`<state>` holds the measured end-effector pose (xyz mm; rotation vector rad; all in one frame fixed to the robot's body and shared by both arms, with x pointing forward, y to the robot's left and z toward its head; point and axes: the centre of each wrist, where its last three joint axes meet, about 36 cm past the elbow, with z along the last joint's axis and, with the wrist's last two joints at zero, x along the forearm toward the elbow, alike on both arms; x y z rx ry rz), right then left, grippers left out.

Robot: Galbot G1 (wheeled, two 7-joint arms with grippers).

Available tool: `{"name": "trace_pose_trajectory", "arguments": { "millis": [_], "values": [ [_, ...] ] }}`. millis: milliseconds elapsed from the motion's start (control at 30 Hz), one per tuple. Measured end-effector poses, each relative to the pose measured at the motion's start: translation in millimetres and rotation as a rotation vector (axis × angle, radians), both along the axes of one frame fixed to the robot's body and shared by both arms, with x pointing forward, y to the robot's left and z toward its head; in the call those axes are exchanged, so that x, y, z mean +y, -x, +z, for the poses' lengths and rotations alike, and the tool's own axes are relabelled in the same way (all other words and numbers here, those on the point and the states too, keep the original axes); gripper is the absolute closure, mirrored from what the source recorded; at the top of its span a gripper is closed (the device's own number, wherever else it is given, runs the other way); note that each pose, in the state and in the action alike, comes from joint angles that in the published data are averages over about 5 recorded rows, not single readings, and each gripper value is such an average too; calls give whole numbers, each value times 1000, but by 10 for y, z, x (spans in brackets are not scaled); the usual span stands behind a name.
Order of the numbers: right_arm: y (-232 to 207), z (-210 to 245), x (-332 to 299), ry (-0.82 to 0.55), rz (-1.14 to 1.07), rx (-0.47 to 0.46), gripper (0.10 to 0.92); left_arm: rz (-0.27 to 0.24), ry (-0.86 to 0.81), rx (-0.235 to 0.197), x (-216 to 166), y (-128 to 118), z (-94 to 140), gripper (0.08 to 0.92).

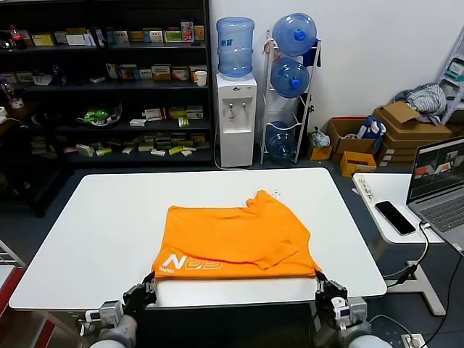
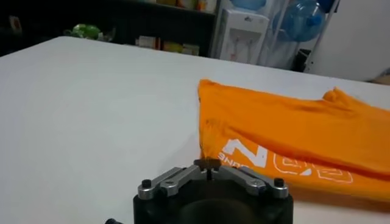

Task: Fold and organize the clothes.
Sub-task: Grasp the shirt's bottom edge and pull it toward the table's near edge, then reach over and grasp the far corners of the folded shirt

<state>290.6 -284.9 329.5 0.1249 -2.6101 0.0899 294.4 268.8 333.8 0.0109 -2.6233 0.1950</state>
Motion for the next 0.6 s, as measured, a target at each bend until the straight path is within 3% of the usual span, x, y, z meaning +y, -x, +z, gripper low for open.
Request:
{"name": "trace_pose_trajectory", "arguments": {
  "millis": [133,300,433,600],
  "values": [
    [95,118,-3,22,7,-5,815,0,-10,32,-5,202,43,873],
    [-70,320,-15,24,20,-48,668,-3,-10,8,40,217,217,732],
    [-452,440,11,-9,25,-96,564,-8,1,-47,104,5,384,619],
    [-1229,482,126,-63,29,-158,425,-20,11,-141,183,-538,542,472]
  ]
}}
